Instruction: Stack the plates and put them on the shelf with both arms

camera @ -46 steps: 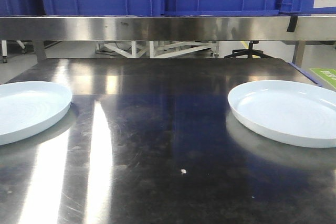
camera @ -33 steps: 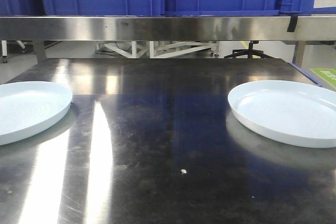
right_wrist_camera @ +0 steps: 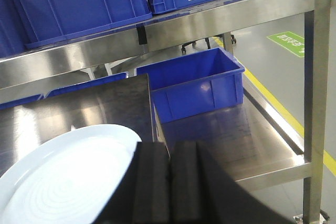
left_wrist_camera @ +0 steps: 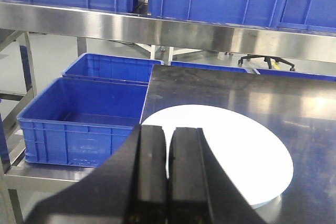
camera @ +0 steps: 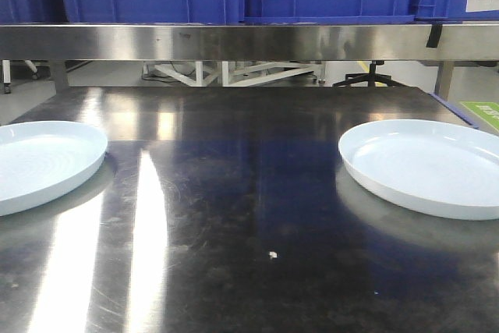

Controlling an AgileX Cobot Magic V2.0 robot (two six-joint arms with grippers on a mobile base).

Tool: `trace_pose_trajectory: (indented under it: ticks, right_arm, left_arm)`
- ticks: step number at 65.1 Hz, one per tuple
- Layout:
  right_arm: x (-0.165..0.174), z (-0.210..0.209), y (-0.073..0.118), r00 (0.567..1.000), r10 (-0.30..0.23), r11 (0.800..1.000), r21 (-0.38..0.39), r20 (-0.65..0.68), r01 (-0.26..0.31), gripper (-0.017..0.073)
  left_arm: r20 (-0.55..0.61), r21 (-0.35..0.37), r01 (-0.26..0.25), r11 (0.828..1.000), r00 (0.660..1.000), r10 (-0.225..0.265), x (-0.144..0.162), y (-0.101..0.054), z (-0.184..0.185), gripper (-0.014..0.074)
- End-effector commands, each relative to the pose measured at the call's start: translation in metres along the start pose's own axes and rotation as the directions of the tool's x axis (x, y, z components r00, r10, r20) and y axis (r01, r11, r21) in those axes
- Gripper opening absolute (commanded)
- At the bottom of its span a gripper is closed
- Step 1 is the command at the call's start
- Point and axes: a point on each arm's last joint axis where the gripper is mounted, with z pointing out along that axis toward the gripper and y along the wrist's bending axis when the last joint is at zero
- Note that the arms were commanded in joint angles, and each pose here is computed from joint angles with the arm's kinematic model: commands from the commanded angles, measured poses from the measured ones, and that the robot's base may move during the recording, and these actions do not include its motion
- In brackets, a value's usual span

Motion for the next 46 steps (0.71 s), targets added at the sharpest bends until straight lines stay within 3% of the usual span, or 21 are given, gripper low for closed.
trace_pose_trajectory:
  ticks: [1,7,12,20,31,39,46]
  right_arm:
    - [-0.009,-0.002,0.002,0.995,-0.009,1.0,-0.022,0.102,0.011,0.0047]
    - [-0.009,-0.002,0.002,0.995,-0.009,1.0,-0.022,0.102,0.011,0.0047]
    - [-0.009,-0.002,0.002,0.995,-0.009,1.0,-0.022,0.102,0.011,0.0047]
    - [-0.009,-0.002,0.002,0.995,-0.009,1.0,-0.022,0.102,0.011,0.0047]
    - [-0.009,-0.002,0.002,0.995,-0.009,1.0,-0.022,0.102,0.011,0.0047]
    - [-0.009,-0.002,0.002,0.995,-0.009,1.0,-0.022,0.102,0.011,0.0047]
    - [-0.009,-0.002,0.002,0.995,-0.009,1.0,-0.022,0.102,0.011,0.0047]
  left_arm:
    - [0.107,0.005,0.015,1.0,0.994,-0.016,-0.008,0.0,-0.002,0.0083]
    - [0.107,0.006,0.011,1.0,0.994,-0.011,-0.008,0.0,-0.002,0.0083]
    - [0.113,0.0,-0.035,0.999,0.993,0.035,-0.013,-0.001,-0.002,0.0083]
    - [0.105,-0.001,-0.035,0.999,0.994,0.035,-0.048,-0.003,-0.004,0.0083]
    - [-0.122,-0.008,-0.072,0.997,0.99,0.071,-0.132,-0.008,0.019,0.0083]
    - [-0.278,0.002,-0.106,0.994,0.955,0.103,-0.179,-0.012,0.053,0.0083]
    - [-0.409,0.013,-0.11,0.994,0.906,0.106,-0.189,-0.016,0.085,0.0083]
